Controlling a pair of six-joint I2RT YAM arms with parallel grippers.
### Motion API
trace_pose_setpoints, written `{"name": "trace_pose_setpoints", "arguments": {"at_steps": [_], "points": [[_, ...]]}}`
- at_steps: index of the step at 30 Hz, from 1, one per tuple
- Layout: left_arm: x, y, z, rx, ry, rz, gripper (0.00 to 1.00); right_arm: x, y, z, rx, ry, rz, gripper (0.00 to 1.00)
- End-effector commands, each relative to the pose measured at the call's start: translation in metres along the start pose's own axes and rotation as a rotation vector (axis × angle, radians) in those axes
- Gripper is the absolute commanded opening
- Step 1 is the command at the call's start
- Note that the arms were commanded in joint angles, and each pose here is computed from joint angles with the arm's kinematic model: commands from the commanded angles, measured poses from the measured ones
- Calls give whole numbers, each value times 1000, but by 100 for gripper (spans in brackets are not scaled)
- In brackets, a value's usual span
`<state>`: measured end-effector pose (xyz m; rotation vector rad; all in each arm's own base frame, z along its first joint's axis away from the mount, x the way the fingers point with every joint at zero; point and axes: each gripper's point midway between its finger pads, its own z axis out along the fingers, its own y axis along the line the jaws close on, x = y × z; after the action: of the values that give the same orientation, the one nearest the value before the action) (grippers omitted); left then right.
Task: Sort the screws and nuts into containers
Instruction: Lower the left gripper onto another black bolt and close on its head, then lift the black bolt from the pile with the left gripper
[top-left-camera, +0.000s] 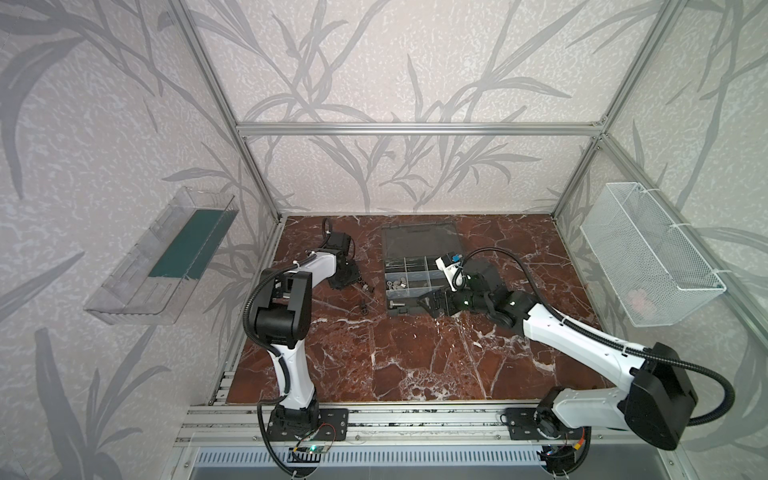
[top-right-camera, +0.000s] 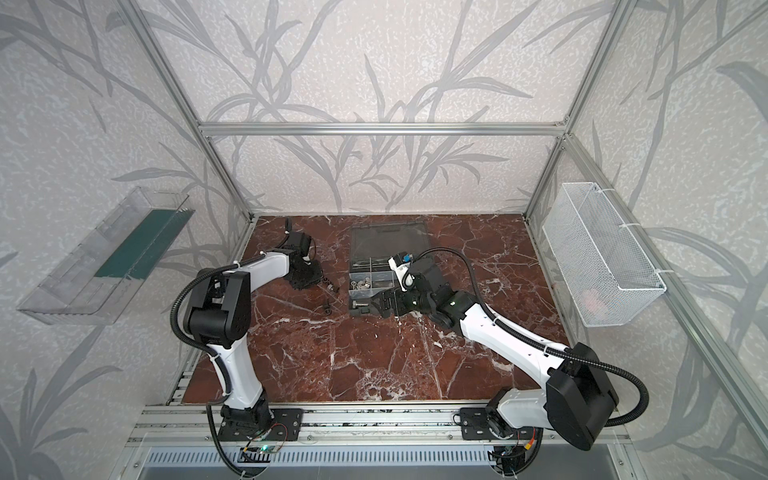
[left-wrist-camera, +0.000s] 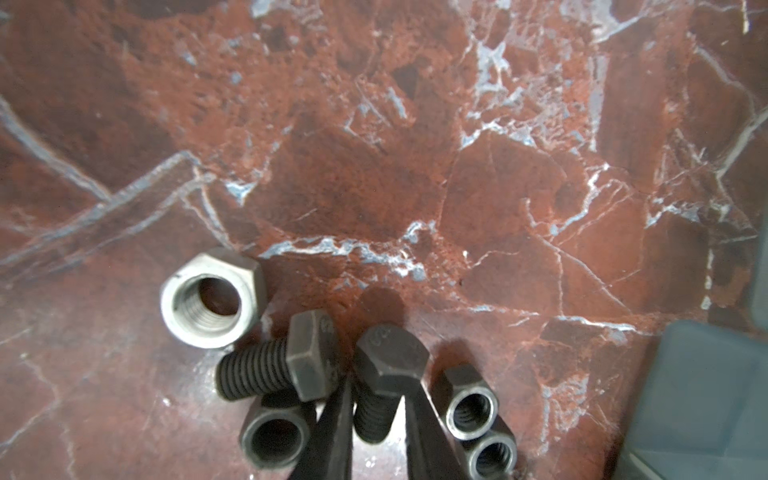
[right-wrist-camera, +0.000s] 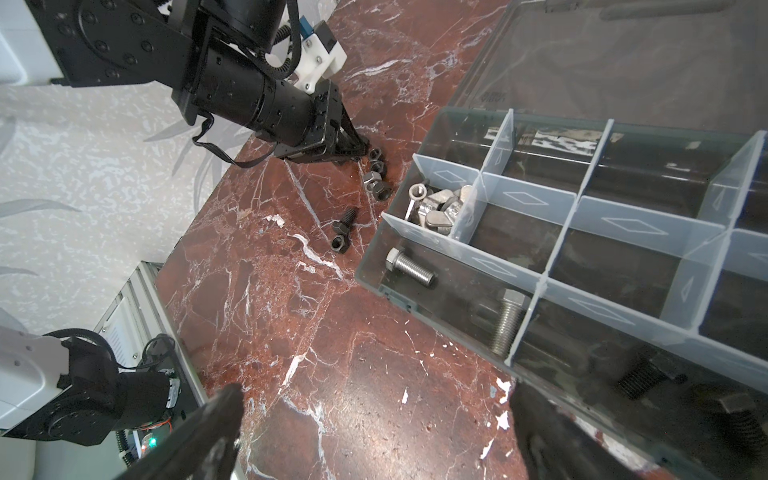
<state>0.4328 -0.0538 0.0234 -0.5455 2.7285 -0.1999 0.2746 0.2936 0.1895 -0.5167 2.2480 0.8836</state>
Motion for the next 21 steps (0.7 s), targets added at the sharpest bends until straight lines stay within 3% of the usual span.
{"name": "trace_pose_setpoints", "arguments": {"at_steps": [1, 10, 16, 21], "points": [[6, 9, 7, -44, 13, 17, 21, 0, 3, -2, -6, -13, -4, 99], [-7, 9, 7, -91, -5, 40, 14, -4, 4, -3, -9, -22, -1, 99], [-1, 9, 13, -107, 14, 58, 3, -5, 4, -8, -5, -32, -2, 99], [3, 2, 7, -97, 9, 73, 1, -4, 3, -13, 7, -37, -11, 99]]}}
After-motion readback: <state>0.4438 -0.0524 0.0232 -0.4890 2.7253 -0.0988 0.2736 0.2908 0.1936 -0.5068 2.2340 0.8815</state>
